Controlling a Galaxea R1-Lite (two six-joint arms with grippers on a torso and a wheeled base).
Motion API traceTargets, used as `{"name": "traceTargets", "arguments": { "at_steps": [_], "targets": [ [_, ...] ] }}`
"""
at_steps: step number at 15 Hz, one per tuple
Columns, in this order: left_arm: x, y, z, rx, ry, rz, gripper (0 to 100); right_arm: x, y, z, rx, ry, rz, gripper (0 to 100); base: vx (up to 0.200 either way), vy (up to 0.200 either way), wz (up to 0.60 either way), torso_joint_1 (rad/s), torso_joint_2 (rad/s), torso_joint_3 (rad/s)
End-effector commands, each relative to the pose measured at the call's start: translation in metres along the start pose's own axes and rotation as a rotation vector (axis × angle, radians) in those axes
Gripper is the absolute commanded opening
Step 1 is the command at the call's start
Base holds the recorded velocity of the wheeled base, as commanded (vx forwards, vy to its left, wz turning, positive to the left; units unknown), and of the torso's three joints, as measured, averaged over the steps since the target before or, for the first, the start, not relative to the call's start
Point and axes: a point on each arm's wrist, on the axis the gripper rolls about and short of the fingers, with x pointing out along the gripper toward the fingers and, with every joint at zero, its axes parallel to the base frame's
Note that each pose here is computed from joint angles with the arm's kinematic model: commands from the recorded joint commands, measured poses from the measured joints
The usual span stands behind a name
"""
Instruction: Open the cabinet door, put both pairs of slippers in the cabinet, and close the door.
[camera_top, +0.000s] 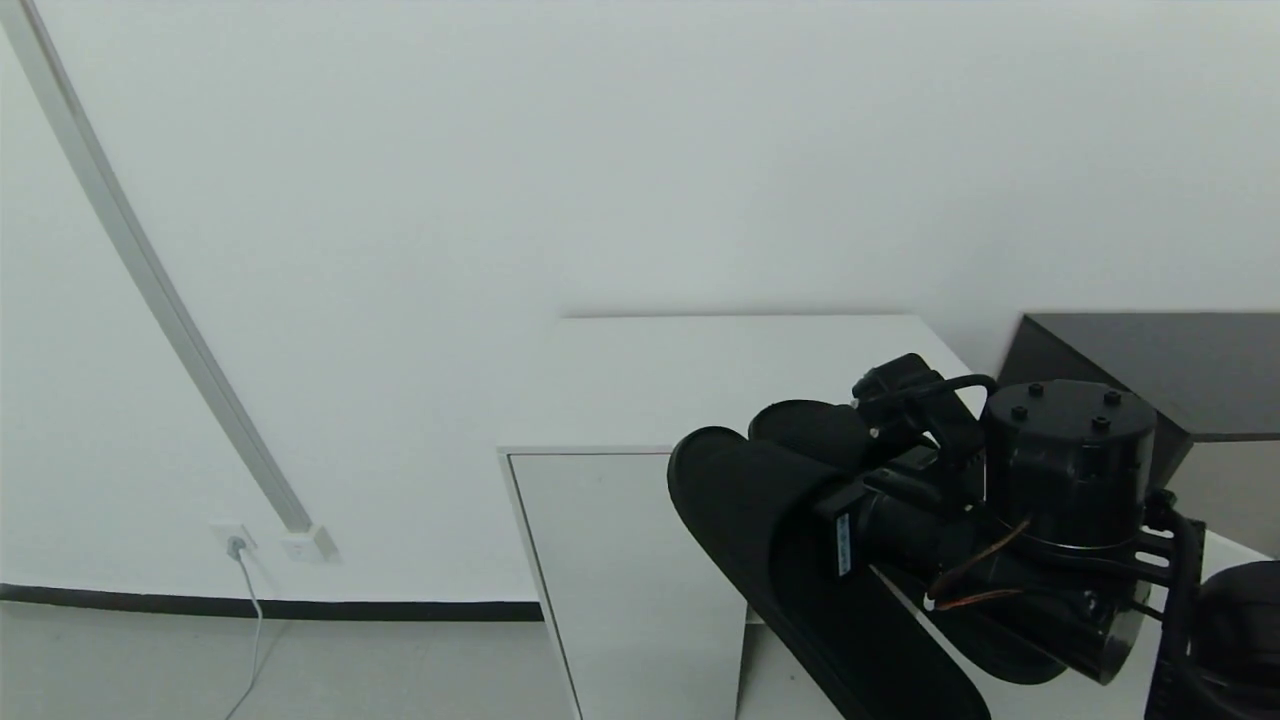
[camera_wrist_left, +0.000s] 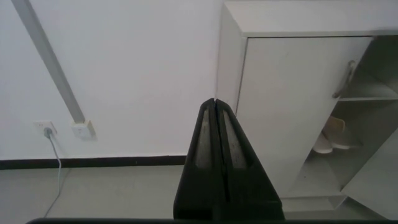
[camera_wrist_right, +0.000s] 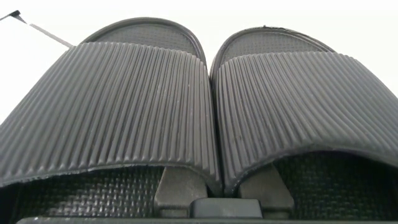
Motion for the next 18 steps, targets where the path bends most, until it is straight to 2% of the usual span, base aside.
{"name": "traceTargets", "arguments": {
  "at_steps": [1, 8, 18],
  "targets": [
    [0.0, 0.0, -0.0001, 0.0, 0.0, 0.001, 0, 0.0005, 0.0, -0.0007, 0.0, 0.002, 0.0, 0, 0.0, -0.2, 0.0, 0.007, 0.0, 0.007],
    [0.0, 0.0, -0.0001, -0.001, 0.0, 0.001, 0, -0.0003, -0.0002, -0.002, -0.001, 0.006, -0.001, 0, 0.0, -0.2, 0.0, 0.002, 0.0, 0.0],
    [0.0, 0.0, -0.0001, -0.004, 0.0, 0.001, 0, -0.0067, 0.0001, -0.0057, -0.001, -0.009, 0.006, 0, 0.0, 0.0, 0.0, 0.0, 0.0, 0.0]
  ]
}}
